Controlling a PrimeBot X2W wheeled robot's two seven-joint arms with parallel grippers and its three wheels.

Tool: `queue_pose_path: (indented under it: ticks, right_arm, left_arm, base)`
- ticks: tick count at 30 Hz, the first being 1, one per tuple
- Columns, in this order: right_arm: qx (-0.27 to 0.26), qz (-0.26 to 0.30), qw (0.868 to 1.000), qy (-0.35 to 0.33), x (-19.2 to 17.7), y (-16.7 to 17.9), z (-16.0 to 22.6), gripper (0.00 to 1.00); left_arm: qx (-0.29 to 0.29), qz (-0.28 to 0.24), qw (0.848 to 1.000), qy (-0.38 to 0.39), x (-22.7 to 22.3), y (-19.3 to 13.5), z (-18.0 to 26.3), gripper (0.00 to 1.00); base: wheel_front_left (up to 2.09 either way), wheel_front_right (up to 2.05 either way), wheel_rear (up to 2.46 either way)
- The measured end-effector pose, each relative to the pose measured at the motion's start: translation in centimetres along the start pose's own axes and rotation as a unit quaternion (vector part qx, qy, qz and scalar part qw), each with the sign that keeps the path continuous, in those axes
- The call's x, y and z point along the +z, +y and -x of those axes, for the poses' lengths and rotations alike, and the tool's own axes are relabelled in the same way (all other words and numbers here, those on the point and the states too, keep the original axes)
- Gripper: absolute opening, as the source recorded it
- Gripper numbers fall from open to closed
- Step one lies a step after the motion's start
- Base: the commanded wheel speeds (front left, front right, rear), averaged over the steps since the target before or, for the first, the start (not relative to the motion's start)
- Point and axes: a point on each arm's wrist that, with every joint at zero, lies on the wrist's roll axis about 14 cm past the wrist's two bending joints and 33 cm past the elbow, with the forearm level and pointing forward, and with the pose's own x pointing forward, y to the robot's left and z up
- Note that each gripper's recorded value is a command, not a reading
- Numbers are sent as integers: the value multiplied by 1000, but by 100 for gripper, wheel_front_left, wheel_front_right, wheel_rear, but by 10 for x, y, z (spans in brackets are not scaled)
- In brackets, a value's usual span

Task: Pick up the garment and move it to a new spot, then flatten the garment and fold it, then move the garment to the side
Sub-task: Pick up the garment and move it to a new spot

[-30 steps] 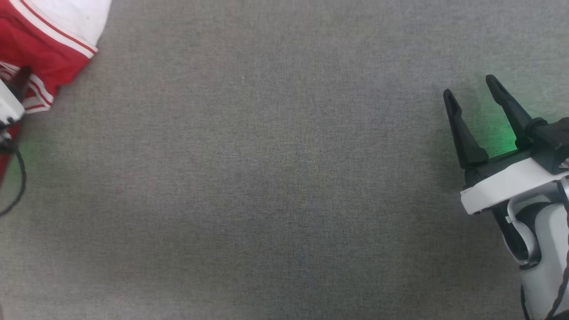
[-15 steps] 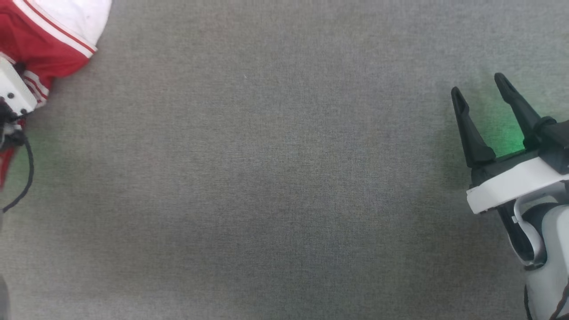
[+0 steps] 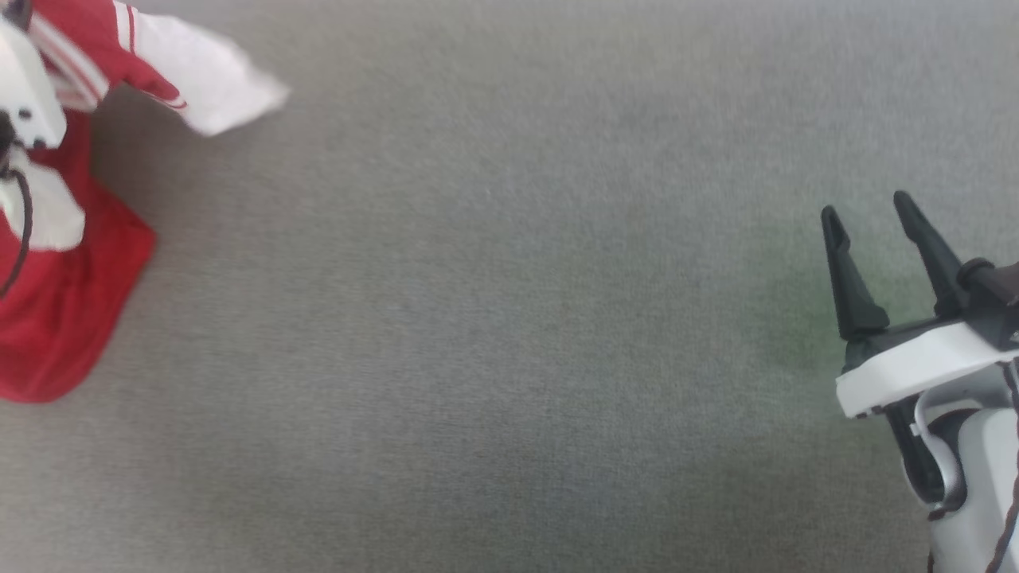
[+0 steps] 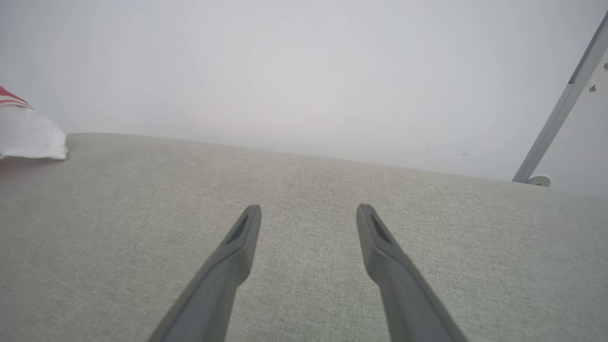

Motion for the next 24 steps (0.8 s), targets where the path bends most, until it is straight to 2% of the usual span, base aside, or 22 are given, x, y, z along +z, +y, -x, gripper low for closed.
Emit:
queue_pose_path:
  ticks: [7, 11, 17, 24]
  right_arm:
    - [10, -8, 999, -35, 28, 18, 10, 100]
    - [12, -10, 999, -52, 41, 23, 16, 100]
    - [-12, -9, 997, -73, 55, 10, 29, 100]
    - [-64, -1, 994, -88, 66, -24, 53, 100]
  left_arm:
    - [-19, -45, 994, -97, 93, 2, 53, 0]
    - [-32, -65, 990, -123, 119, -5, 83, 0]
    - [-72, -87, 982, -153, 145, -47, 117, 0]
    - [-139, -114, 966, -187, 168, -111, 152, 0]
  base:
    - [0, 0, 0]
    - [0, 0, 0]
    - [0, 0, 0]
    - [0, 0, 0]
